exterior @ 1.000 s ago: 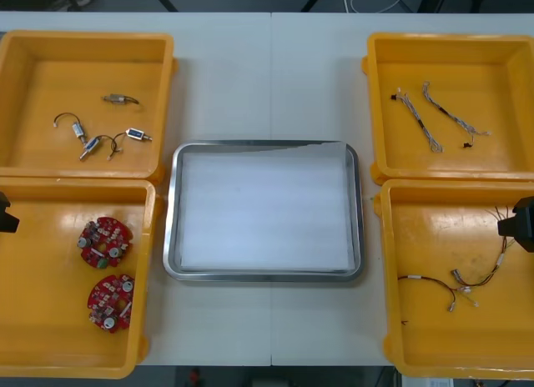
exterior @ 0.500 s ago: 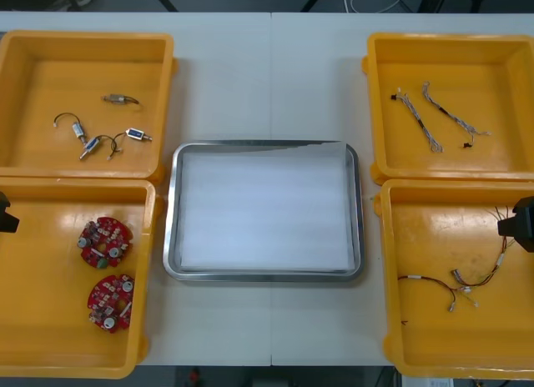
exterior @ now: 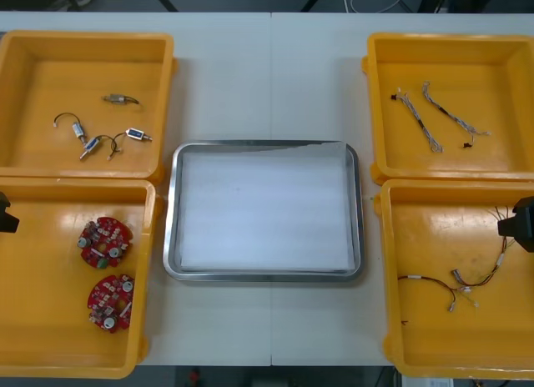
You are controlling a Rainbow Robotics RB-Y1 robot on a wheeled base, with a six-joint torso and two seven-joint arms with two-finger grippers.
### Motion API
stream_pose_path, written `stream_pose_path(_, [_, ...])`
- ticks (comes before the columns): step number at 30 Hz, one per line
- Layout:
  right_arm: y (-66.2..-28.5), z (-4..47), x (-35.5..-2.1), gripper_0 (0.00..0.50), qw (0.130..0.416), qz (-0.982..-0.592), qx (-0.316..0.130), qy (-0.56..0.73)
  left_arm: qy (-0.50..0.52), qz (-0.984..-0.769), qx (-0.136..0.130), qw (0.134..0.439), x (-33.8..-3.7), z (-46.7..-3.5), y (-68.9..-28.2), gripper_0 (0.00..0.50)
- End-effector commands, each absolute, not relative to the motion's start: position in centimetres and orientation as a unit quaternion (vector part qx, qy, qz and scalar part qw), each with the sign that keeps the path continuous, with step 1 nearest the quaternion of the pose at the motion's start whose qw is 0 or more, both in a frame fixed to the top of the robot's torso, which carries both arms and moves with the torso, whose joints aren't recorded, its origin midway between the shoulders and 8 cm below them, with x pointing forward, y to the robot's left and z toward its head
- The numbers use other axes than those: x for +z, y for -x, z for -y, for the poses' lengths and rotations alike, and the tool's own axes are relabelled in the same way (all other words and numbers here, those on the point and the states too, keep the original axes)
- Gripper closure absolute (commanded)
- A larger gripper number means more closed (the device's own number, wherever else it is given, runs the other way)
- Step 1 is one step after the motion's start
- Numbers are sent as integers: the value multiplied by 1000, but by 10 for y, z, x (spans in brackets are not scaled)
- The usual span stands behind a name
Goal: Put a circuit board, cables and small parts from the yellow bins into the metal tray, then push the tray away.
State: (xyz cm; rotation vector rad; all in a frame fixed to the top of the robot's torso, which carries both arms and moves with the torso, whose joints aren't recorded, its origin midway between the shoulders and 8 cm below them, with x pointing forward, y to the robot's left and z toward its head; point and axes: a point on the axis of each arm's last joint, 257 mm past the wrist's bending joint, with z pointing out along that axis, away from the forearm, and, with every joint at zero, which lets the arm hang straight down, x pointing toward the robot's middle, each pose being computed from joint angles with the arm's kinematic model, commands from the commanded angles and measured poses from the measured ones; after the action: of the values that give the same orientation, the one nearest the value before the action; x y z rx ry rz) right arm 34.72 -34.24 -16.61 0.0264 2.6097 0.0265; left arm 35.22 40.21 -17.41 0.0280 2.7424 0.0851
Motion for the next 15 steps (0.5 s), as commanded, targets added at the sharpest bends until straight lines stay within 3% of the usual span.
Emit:
stream_pose_path(1, [-351, 344, -158, 0, 268, -963, 1, -10, -34, -977, 41, 207, -169, -406, -350, 0])
stream_pose_path(15, [-351, 344, -158, 0, 268, -963, 1, -10, -34, -977, 41, 207, -169, -406, -350, 0])
